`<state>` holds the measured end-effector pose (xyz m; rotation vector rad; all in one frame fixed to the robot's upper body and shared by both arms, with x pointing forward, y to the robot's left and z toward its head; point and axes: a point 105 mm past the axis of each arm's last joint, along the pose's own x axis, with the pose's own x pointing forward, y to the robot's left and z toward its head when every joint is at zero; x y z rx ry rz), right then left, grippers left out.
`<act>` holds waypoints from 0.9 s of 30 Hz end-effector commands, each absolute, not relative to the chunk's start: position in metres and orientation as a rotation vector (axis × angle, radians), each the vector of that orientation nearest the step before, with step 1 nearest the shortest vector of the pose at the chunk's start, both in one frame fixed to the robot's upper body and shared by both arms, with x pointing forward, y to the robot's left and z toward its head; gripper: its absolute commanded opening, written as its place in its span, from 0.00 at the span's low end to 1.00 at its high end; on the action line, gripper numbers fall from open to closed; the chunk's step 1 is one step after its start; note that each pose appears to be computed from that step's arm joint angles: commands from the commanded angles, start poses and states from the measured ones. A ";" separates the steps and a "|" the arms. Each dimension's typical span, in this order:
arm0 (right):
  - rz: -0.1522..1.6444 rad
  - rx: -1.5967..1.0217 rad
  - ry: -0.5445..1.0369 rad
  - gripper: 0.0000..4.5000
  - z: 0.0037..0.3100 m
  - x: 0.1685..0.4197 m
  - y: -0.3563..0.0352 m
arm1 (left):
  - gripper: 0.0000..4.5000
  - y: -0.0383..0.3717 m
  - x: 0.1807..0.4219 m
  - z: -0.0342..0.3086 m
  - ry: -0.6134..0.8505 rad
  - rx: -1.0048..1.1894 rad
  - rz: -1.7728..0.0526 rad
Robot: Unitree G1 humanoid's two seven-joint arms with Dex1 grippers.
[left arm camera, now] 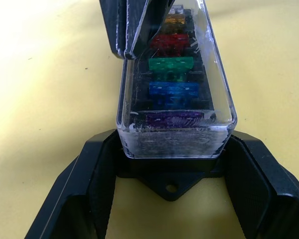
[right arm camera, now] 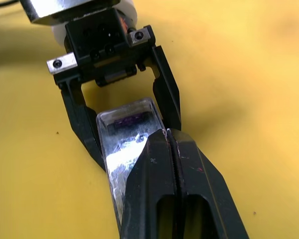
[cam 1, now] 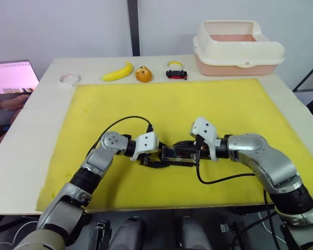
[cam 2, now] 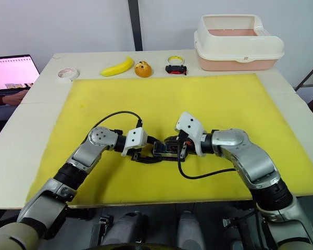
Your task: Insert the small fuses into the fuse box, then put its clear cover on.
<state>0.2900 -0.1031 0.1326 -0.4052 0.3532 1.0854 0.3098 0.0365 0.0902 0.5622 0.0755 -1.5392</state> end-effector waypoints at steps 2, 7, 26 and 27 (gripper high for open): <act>0.978 -0.338 0.683 0.01 0.066 0.277 -0.136 | 0.57 0.036 0.307 0.090 0.069 0.588 -1.565; 0.959 -0.244 0.575 0.01 0.092 0.285 -0.136 | 0.57 0.035 0.307 0.090 0.070 0.590 -1.567; 0.942 -0.341 0.510 0.01 0.089 0.279 -0.147 | 0.57 0.035 0.311 0.088 0.077 0.585 -1.560; 0.957 -0.345 0.431 0.01 0.108 0.280 -0.144 | 0.57 0.035 0.311 0.086 0.082 0.585 -1.557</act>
